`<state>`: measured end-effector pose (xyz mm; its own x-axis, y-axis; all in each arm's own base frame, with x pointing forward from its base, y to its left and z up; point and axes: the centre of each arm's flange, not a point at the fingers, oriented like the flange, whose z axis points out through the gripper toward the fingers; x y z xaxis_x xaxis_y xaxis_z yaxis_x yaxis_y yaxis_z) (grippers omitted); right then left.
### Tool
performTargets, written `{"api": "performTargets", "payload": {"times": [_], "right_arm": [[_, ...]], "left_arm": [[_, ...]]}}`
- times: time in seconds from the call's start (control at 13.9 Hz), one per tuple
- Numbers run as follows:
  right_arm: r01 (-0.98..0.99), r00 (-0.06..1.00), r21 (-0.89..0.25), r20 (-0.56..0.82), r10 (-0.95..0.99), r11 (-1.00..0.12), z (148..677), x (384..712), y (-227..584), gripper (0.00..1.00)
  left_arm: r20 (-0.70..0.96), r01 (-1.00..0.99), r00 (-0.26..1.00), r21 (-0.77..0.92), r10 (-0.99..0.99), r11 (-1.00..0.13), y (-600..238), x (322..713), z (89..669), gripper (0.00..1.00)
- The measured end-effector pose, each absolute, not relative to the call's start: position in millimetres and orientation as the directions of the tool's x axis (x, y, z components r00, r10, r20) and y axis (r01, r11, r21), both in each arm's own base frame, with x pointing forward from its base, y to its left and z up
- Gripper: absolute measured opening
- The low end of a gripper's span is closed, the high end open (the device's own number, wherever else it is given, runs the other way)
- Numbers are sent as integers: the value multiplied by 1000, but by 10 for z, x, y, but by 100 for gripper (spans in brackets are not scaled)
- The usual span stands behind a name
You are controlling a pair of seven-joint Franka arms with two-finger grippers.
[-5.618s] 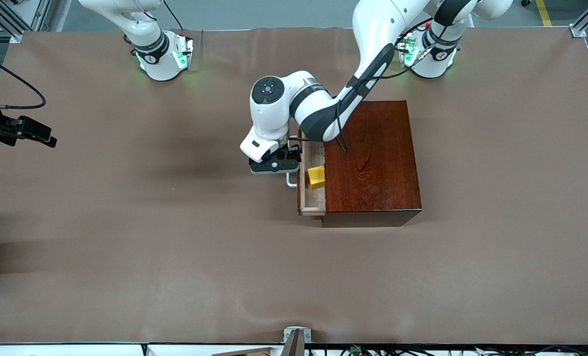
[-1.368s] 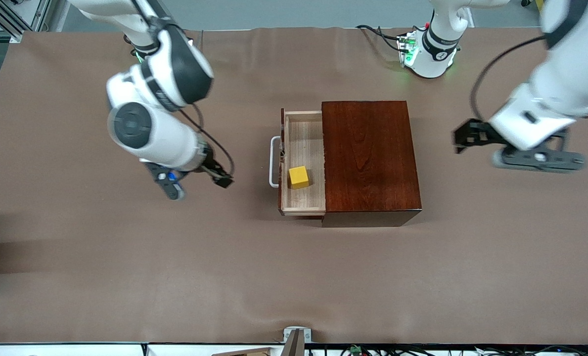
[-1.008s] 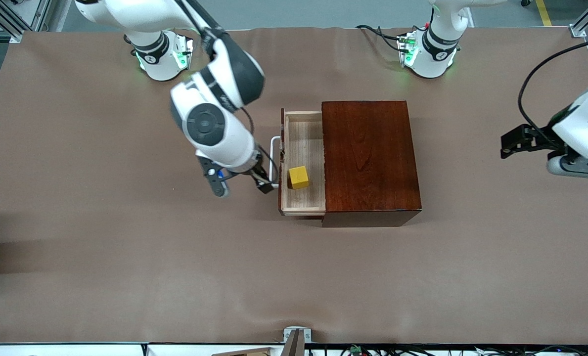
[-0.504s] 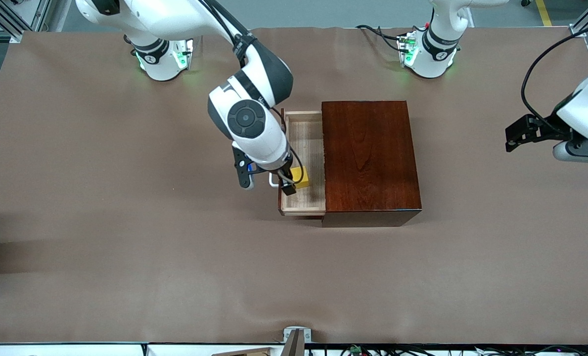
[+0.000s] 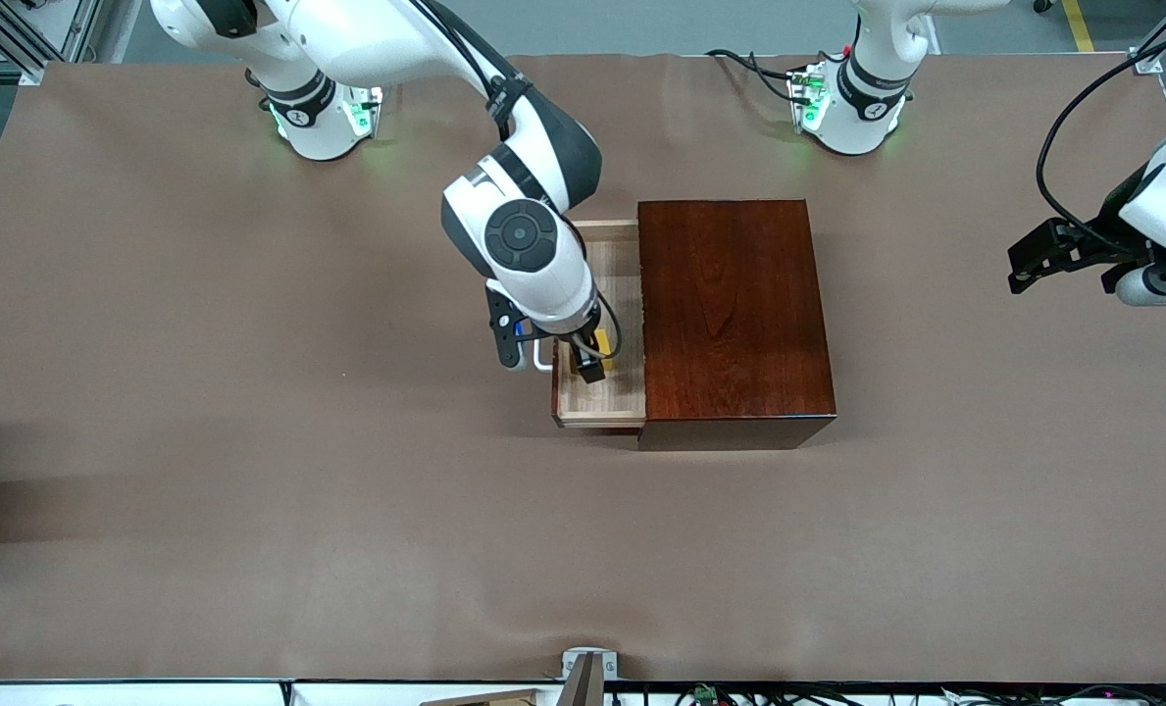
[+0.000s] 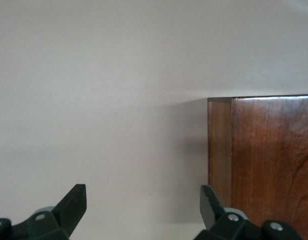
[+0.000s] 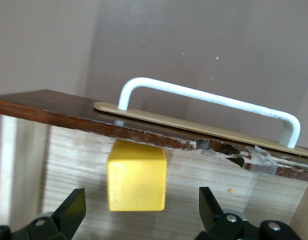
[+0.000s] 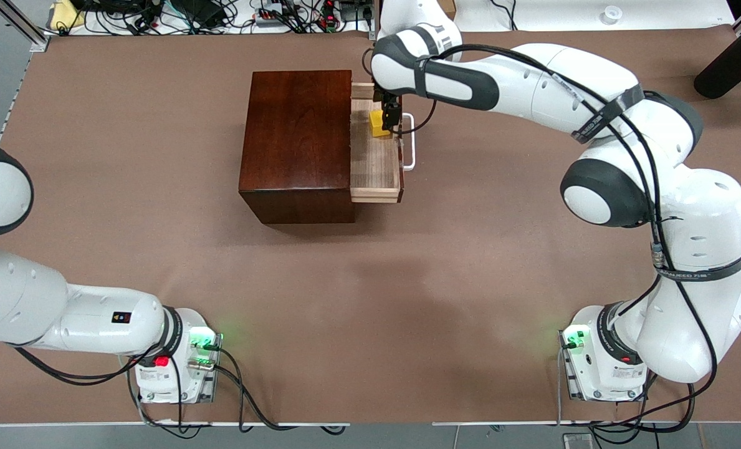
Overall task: Open drawer, take yellow block, close drawer
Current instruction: 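Lower the right gripper into the drawer and grasp the yellow cube, then lift the yellow cube out of the drawer with the right gripper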
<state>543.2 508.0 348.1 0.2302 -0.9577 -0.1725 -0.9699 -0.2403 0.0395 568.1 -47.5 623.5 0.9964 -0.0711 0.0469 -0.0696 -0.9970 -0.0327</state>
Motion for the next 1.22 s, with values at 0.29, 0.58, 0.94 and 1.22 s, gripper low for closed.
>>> {"api": "performTargets", "payload": {"times": [0.29,0.58,0.94,1.22], "right_arm": [[-964,251,49,-137,-958,-260,3271,5386,5133,100],[-966,250,27,-138,-958,-256,3186,5426,5143,100],[-968,247,12,-142,-959,-251,3155,5455,5143,67],[-969,244,9,-140,-960,-248,3159,5476,5125,56]], "left_arm": [[46,-89,995,-34,-91,-995,-432,5682,6235,100],[44,-81,996,-34,-82,-996,-432,5681,6224,100],[40,-76,996,-4,-76,-997,-455,5680,6204,100],[34,-56,998,16,-55,-998,-474,5688,6172,100]]}}
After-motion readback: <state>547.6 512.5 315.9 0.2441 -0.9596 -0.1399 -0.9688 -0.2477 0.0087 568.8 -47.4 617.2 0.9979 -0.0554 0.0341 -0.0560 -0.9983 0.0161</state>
